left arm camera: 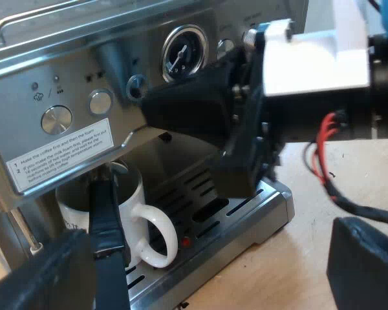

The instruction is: Place mug into machine

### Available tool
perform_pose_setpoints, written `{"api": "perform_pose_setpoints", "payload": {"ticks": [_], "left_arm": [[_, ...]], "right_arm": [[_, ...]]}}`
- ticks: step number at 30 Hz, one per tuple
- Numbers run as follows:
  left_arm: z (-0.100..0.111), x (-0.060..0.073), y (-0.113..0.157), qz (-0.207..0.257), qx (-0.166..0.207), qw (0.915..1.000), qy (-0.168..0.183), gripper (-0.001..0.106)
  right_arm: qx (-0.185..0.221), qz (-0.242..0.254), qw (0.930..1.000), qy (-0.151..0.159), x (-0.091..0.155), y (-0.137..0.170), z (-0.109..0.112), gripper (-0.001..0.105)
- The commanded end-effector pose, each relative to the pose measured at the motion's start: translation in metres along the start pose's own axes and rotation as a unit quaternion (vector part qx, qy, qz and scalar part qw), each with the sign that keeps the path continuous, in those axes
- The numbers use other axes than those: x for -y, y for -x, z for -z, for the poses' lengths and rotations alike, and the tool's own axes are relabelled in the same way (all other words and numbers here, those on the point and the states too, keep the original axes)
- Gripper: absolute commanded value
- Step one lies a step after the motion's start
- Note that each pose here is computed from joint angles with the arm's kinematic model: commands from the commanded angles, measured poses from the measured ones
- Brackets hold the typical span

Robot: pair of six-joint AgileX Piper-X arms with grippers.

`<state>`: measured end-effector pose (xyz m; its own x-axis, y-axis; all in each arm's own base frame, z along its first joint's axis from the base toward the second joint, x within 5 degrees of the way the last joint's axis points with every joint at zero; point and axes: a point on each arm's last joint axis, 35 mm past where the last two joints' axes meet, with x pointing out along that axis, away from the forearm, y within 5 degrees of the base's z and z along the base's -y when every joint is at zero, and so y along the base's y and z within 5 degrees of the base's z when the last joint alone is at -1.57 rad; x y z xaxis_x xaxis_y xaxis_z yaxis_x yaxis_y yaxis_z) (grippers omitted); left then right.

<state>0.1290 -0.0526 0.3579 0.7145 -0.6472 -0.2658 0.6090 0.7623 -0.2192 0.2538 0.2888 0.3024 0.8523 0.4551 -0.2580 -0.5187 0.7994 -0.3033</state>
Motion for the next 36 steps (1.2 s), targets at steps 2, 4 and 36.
{"api": "perform_pose_setpoints", "payload": {"ticks": [2, 4, 36], "left_arm": [[0.000, 0.001, 0.001, 0.005, -0.001, 1.0000, 0.004, 0.074], [0.002, 0.001, 0.002, 0.004, -0.007, 0.9999, 0.006, 0.074], [-0.046, 0.015, 0.023, 0.002, 0.035, 0.9994, -0.006, 0.074]], "right_arm": [[-0.015, -0.012, 0.9998, 0.006, 0.000, 0.016, -0.010, 0.000], [-0.027, -0.022, 0.9993, 0.014, -0.002, 0.027, -0.012, 0.000], [-0.045, 0.063, 0.9967, -0.023, 0.080, 0.132, -0.036, 0.000]]}}
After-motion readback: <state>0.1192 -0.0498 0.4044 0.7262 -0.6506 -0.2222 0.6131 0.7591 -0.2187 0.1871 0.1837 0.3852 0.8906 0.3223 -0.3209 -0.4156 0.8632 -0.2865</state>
